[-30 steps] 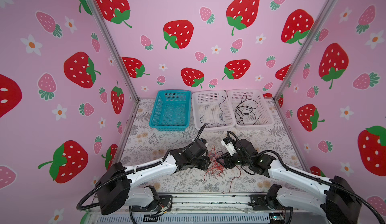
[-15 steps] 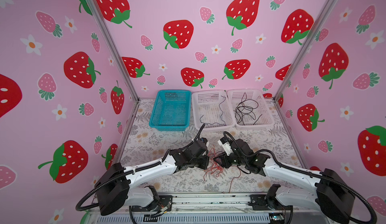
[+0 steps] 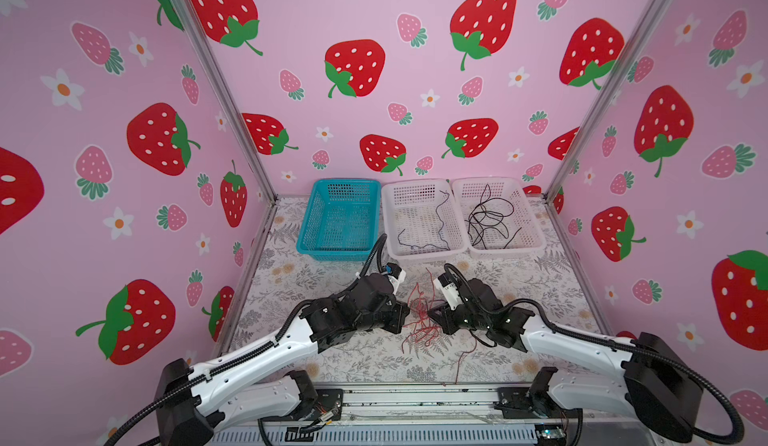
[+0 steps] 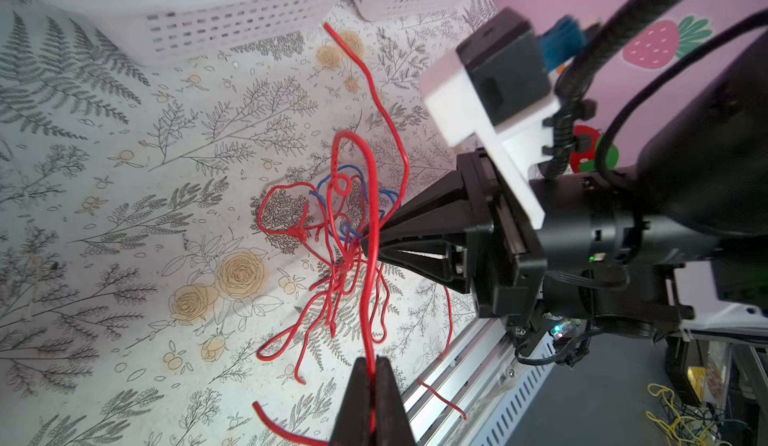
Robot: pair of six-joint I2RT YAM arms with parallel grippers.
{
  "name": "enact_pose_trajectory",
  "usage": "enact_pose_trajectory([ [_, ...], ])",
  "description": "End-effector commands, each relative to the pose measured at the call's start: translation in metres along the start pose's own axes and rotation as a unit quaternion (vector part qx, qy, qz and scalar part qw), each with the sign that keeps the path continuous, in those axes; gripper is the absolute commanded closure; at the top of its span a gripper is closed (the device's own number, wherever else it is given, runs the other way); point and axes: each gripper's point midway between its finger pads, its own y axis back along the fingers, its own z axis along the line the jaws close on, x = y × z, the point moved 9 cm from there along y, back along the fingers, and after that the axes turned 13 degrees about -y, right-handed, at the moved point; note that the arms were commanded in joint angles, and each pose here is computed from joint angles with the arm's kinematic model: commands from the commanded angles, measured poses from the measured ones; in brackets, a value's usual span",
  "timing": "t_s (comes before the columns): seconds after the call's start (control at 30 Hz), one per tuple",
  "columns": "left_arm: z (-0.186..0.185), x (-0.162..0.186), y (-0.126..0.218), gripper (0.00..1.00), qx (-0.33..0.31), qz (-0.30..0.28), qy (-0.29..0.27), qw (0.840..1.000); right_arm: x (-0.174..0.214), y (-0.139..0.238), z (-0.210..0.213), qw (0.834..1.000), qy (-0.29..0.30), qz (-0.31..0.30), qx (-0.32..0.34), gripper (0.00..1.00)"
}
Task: Untangle the cables
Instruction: 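Grasp a red wire strand with the left gripper while the right holds the tangle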
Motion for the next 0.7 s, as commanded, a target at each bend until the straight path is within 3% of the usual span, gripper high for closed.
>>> enact_pose_trajectory([
  [0.0,-0.003,-0.021,0.035,1.00,-0.021,-0.041,-0.009,0.999,0.008,-0.001,-0.009,1.000,-0.004,0.003,0.025,0.92],
  [0.2,-0.006,-0.039,0.090,1.00,-0.032,-0.113,-0.014,0.993,0.011,-0.001,-0.012,1.000,-0.006,-0.001,0.025,0.91],
  [0.4,-0.015,-0.050,0.118,1.00,-0.002,-0.148,-0.009,0.989,0.010,-0.001,-0.009,1.000,0.002,-0.008,0.006,0.86],
  [0.67,-0.013,-0.050,0.125,1.00,-0.010,-0.151,0.001,0.989,-0.001,0.041,0.021,0.989,0.044,-0.090,-0.113,0.66],
])
